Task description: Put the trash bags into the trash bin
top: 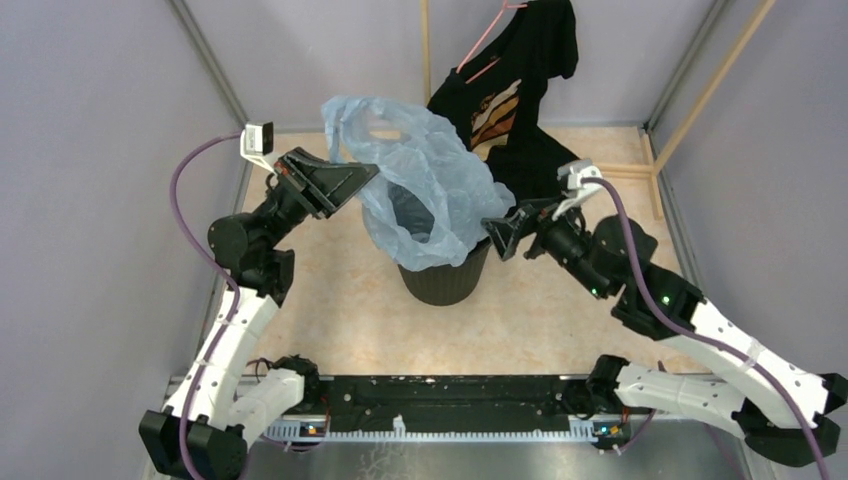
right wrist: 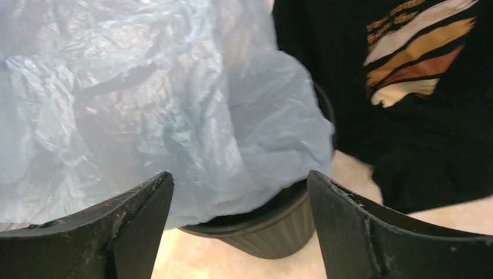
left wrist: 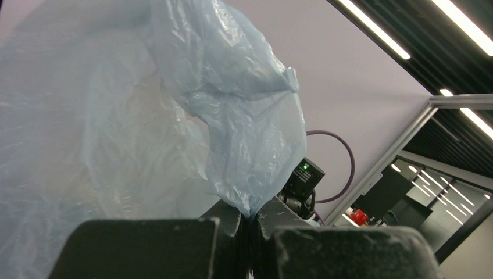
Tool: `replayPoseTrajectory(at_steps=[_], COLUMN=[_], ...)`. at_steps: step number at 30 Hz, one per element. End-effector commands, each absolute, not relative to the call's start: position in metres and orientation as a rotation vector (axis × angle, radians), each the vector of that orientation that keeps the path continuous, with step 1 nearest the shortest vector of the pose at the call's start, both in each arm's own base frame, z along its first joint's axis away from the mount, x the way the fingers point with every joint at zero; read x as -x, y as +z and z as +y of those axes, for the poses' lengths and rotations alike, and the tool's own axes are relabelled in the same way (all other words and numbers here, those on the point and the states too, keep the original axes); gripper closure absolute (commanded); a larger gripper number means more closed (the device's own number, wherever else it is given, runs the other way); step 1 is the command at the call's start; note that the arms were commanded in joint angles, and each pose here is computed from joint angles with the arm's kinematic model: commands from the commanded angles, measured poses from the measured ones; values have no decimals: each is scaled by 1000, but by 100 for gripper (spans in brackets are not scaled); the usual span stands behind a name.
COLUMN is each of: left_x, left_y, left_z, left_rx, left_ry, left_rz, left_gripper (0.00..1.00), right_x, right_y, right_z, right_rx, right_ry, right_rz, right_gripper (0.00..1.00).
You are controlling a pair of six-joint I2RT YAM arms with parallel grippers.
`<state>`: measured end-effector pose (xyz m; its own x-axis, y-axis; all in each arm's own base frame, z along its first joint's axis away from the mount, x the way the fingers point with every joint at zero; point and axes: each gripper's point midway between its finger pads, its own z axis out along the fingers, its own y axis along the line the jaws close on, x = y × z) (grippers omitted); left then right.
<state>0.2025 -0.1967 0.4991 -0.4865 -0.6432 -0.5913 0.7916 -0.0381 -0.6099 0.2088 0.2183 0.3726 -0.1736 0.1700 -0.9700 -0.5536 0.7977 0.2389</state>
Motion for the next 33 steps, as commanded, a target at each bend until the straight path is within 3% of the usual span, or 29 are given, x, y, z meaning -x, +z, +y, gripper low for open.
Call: replayPoseTrajectory(at_steps=[1,3,9,17,25,33], left_x=[-209,-210,-212,-214,-218,-217], left_y=[478,474,459,443,408,409], left_z=[-196,-195,-199,-189,-188,-184], left_rx=[-136,-121,-137,-231,-313,-354], left_ry=[-1735,-1718,-1690,-1333,-1230,-1156], left_rz=[1239,1260,1322,1482,1600,1585], left_gripper=[100,100,100,100,100,100], right_x=[-215,-219,-247,-245,-235,-280], right_y=[382,371,320,249,359,399], right_z=[259,278,296,291,270,269], right_rx=[386,445,527,680,607,514], right_ry=[915,941,792,641,683,580], right_rz=[1635,1696,1843,2076,1868,1795], right_gripper=[20,26,30,30,15,7])
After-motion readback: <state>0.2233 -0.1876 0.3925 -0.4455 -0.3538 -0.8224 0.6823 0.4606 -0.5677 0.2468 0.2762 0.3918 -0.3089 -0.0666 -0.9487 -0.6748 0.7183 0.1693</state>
